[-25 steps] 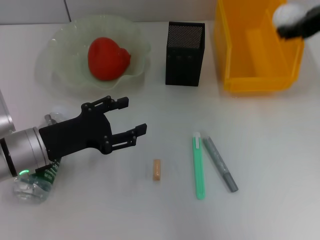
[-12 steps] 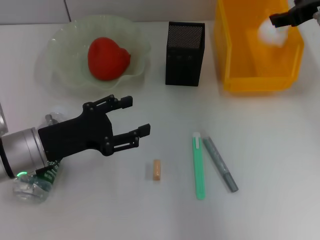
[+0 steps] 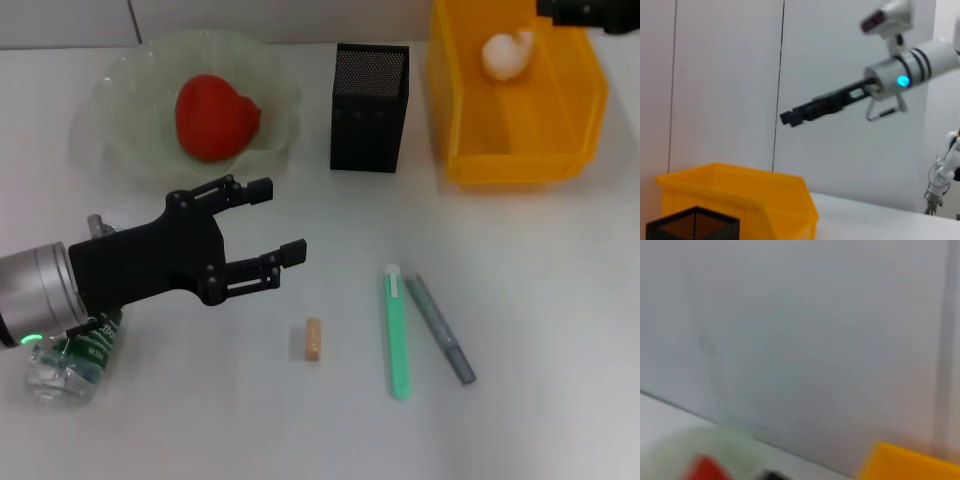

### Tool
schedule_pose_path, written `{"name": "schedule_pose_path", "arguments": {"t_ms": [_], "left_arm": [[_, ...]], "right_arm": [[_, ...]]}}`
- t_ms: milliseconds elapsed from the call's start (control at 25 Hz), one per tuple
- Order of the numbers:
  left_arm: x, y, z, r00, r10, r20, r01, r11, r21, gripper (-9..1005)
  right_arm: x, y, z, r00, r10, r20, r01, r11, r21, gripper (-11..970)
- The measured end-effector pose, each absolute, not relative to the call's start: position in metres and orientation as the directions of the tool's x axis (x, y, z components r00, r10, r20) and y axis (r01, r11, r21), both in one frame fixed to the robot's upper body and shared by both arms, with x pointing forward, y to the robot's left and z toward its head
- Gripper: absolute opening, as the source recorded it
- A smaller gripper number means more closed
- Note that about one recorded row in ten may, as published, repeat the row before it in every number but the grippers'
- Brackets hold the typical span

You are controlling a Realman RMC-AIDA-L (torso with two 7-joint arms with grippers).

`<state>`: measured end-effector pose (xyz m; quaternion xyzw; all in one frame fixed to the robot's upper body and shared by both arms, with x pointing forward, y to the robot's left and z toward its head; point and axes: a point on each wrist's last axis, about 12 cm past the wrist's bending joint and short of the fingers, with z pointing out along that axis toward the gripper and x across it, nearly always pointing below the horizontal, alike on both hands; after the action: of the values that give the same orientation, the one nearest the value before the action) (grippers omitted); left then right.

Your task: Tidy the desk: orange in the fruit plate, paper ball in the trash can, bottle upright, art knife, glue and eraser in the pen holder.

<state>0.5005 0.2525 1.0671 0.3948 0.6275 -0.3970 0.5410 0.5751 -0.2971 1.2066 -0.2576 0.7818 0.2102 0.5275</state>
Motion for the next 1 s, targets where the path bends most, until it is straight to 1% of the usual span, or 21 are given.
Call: {"name": "schedule_pose_path", "arguments": {"t_ms": [40, 80, 120, 160, 200, 240, 280, 360, 400, 440, 480, 560, 600, 640, 720, 760, 800, 840, 920, 960, 1000], "left_arm": [[0.501, 0.253, 1.067, -0.103, 0.066, -0.993, 0.925, 0.373, -0.071, 801], [0.5, 0.255, 1.074, -0.113, 0.059, -0.992, 0.923, 0.376, -0.082, 801], [0.501, 0.257, 1.077, -0.123, 0.055, -0.991, 0.919, 0.383, -0.093, 801], [0.501, 0.259, 1.083, -0.138, 0.05, -0.989, 0.913, 0.393, -0.108, 801], [0.502, 0.265, 1.095, -0.177, 0.056, -0.983, 0.894, 0.426, -0.137, 801], [0.502, 0.265, 1.095, -0.177, 0.056, -0.983, 0.894, 0.426, -0.137, 801], [0.502, 0.267, 1.102, -0.193, 0.065, -0.979, 0.884, 0.444, -0.144, 801], [0.5, 0.272, 1.118, -0.253, 0.102, -0.962, 0.836, 0.524, -0.165, 801], [0.498, 0.275, 1.133, -0.307, 0.136, -0.942, 0.783, 0.599, -0.168, 801], [0.498, 0.275, 1.133, -0.307, 0.136, -0.942, 0.783, 0.599, -0.168, 801], [0.495, 0.276, 1.143, -0.349, 0.155, -0.924, 0.745, 0.644, -0.173, 801], [0.493, 0.278, 1.157, -0.452, 0.156, -0.878, 0.662, 0.718, -0.214, 801], [0.493, 0.278, 1.167, -0.563, 0.13, -0.816, 0.56, 0.786, -0.261, 801], [0.493, 0.278, 1.167, -0.563, 0.13, -0.816, 0.56, 0.786, -0.261, 801], [0.494, 0.278, 1.168, -0.6, 0.125, -0.791, 0.519, 0.812, -0.266, 801], [0.5, 0.273, 1.165, -0.663, 0.139, -0.736, 0.441, 0.867, -0.233, 800], [0.507, 0.269, 1.161, -0.691, 0.158, -0.706, 0.406, 0.892, -0.198, 800], [0.507, 0.269, 1.161, -0.691, 0.158, -0.706, 0.406, 0.892, -0.198, 800], [0.522, 0.264, 1.151, -0.729, 0.189, -0.658, 0.372, 0.917, -0.148, 800], [0.522, 0.264, 1.151, -0.729, 0.189, -0.658, 0.372, 0.917, -0.148, 800], [0.529, 0.262, 1.146, -0.739, 0.197, -0.645, 0.365, 0.921, -0.138, 800]], "right_arm": [[0.575, -0.297, 1.207, -0.311, -0.181, -0.933, -0.625, 0.779, 0.057, 840], [0.554, -0.3, 1.194, -0.266, -0.166, -0.95, -0.702, 0.709, 0.073, 847], [0.554, -0.3, 1.194, -0.266, -0.166, -0.95, -0.702, 0.709, 0.073, 847], [0.543, -0.302, 1.185, -0.244, -0.171, -0.954, -0.737, 0.672, 0.068, 847], [0.524, -0.306, 1.165, -0.23, -0.177, -0.957, -0.779, 0.623, 0.072, 847], [0.524, -0.306, 1.165, -0.23, -0.177, -0.957, -0.779, 0.623, 0.072, 847], [0.516, -0.309, 1.155, -0.226, -0.175, -0.958, -0.791, 0.607, 0.076, 847], [0.503, -0.313, 1.132, -0.253, -0.139, -0.958, -0.791, 0.599, 0.122, 847], [0.493, -0.318, 1.11, -0.281, -0.099, -0.954, -0.779, 0.605, 0.167, 847], [0.493, -0.318, 1.11, -0.281, -0.099, -0.954, -0.779, 0.605, 0.167, 847], [0.487, -0.323, 1.095, -0.306, -0.068, -0.949, -0.76, 0.619, 0.2, 847], [0.484, -0.325, 1.09, -0.315, -0.057, -0.947, -0.751, 0.626, 0.212, 848], [0.481, -0.327, 1.082, -0.326, -0.042, -0.944, -0.738, 0.635, 0.227, 848], [0.481, -0.327, 1.082, -0.326, -0.042, -0.944, -0.738, 0.635, 0.227, 848], [0.479, -0.328, 1.079, -0.332, -0.036, -0.943, -0.735, 0.637, 0.235, 848], [0.479, -0.328, 1.078, -0.333, -0.035, -0.942, -0.735, 0.636, 0.236, 848], [0.479, -0.328, 1.077, -0.333, -0.035, -0.942, -0.734, 0.636, 0.236, 848], [0.479, -0.328, 1.077, -0.333, -0.035, -0.942, -0.735, 0.636, 0.235, 848], [0.478, -0.328, 1.077, -0.333, -0.035, -0.942, -0.735, 0.635, 0.236, 848], [0.478, -0.328, 1.077, -0.334, -0.035, -0.942, -0.735, 0.635, 0.236, 848], [0.478, -0.328, 1.077, -0.334, -0.036, -0.942, -0.735, 0.635, 0.236, 848]]}}
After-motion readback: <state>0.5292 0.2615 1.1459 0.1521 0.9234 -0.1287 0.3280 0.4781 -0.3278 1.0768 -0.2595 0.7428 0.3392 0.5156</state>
